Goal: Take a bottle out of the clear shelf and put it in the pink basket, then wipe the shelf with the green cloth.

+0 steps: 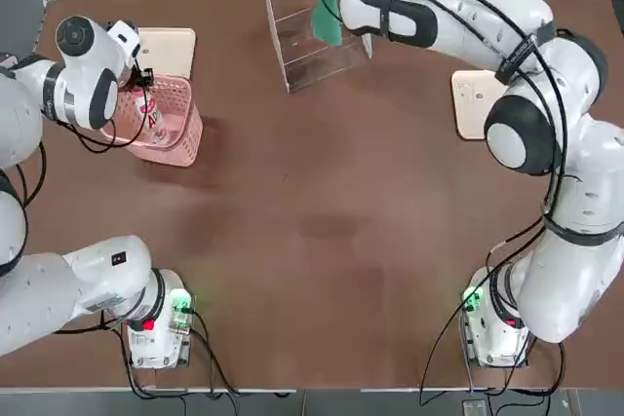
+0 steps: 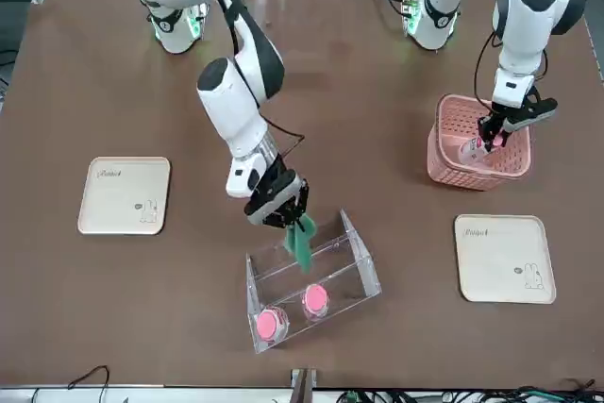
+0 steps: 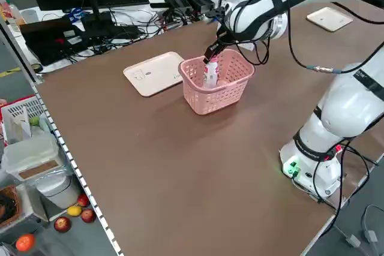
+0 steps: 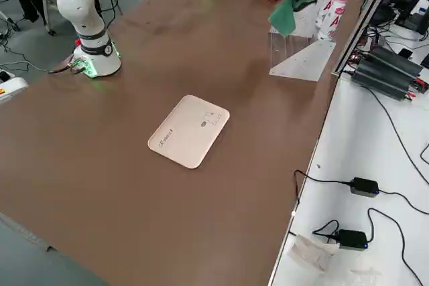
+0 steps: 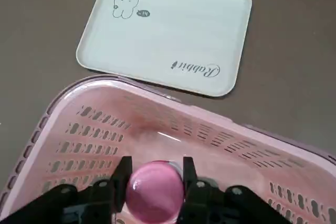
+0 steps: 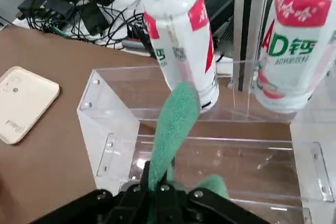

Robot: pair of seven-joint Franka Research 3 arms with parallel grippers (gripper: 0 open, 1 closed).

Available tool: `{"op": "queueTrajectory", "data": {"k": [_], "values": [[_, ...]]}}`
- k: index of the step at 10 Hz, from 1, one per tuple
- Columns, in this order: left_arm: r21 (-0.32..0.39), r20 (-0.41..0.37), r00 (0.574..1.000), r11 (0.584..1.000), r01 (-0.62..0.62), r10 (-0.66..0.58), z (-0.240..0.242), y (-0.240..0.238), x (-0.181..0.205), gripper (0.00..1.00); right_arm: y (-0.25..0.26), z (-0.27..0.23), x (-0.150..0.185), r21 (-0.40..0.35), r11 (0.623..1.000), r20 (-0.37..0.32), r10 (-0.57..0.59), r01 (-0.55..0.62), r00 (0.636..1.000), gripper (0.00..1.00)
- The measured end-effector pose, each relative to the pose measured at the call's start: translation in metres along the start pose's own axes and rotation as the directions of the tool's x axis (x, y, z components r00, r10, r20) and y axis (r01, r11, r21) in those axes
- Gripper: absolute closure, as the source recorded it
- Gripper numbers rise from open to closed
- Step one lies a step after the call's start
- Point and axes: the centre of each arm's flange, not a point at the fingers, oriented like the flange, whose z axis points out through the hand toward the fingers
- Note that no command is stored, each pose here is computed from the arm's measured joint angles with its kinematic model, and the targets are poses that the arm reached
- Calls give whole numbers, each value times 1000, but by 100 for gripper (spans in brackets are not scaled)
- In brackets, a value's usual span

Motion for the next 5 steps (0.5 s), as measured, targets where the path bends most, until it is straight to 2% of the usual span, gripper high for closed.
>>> {"op": "queueTrajectory", "data": {"k": [3,5], "values": [[-1,10,1000,1000,-1,1,4,0,-1,56,6,10,0,-20,999,-59,-35,34,998,97],[-1,11,1000,1000,-1,1,4,0,-1,56,3,6,6,-41,994,-148,-104,99,984,97]]}}
